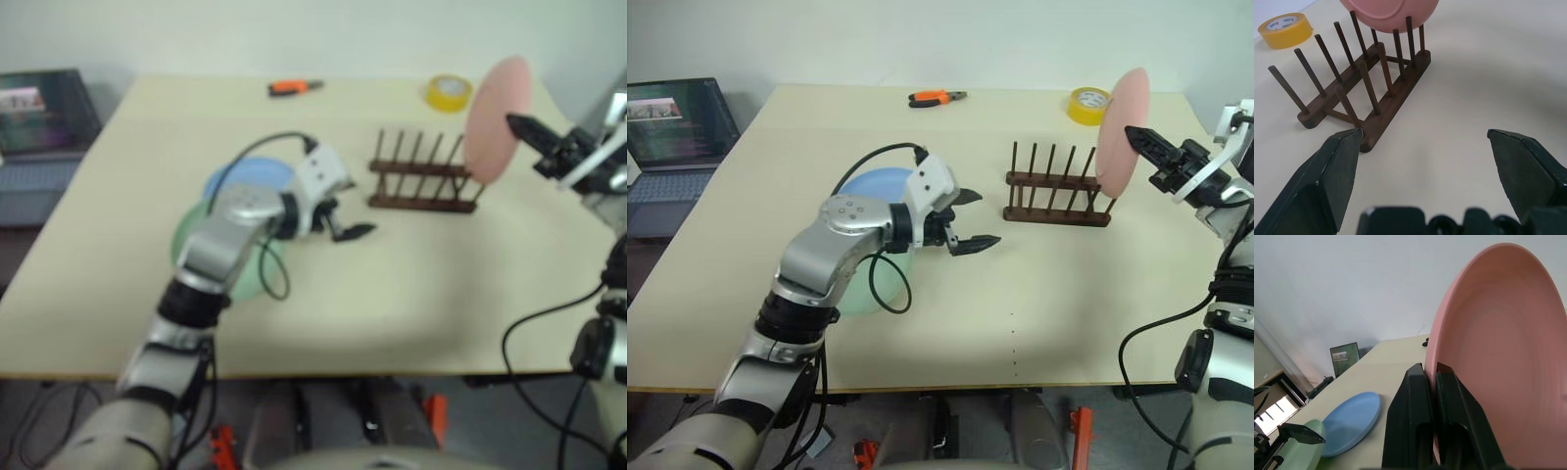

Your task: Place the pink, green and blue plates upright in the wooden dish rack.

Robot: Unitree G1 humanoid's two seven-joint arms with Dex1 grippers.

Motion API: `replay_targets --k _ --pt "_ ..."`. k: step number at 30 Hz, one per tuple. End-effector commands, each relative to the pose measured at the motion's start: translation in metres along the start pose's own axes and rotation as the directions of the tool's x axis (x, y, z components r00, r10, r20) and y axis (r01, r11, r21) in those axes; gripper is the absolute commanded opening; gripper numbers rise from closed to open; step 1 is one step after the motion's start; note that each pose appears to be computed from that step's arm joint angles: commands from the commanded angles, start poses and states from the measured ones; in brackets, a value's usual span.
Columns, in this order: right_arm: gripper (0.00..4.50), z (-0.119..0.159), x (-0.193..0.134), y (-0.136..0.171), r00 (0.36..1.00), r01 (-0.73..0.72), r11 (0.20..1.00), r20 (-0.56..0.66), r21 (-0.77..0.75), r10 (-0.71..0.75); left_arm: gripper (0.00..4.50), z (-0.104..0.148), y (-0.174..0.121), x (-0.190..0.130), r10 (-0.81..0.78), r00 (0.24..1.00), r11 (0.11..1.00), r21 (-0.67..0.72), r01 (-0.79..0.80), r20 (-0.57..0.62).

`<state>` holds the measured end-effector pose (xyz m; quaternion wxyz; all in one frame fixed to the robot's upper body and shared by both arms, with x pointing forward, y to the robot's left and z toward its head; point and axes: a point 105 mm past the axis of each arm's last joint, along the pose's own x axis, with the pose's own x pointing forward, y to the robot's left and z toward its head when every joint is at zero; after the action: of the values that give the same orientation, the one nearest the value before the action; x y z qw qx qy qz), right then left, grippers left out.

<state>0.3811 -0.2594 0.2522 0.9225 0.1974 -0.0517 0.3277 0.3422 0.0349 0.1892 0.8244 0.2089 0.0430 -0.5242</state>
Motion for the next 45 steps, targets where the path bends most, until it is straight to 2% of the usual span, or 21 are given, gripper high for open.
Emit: replay_targets --k 1,29,37,40,45 --pt "0.05 0.017 -0.002 0.008 0.998 -0.027 0.999 0.055 -0.040 0.029 4.50 0.012 -0.001 -0.003 0.007 1.000 0.999 0.045 -0.008 0.027" --pt "0.05 -0.015 -0.009 -0.001 0.997 0.064 0.992 -0.023 -0.110 -0.067 4.50 0.012 -0.001 -0.002 0.012 1.000 0.998 0.062 -0.013 0.012" --pt "0.05 -0.016 -0.007 -0.003 0.996 0.078 0.987 -0.023 -0.139 -0.082 4.50 0.013 -0.001 -0.001 0.010 1.000 0.998 0.068 -0.011 0.014" --pt "0.79 -0.015 -0.006 -0.003 0.997 0.077 0.988 -0.019 -0.135 -0.081 4.50 0.013 -0.001 -0.001 0.011 1.000 0.998 0.068 -0.012 0.014" --pt "2.47 -0.012 -0.005 -0.006 0.995 0.102 0.982 -0.001 -0.157 -0.103 4.50 0.012 -0.001 0.000 0.014 1.000 0.998 0.067 -0.015 0.010"
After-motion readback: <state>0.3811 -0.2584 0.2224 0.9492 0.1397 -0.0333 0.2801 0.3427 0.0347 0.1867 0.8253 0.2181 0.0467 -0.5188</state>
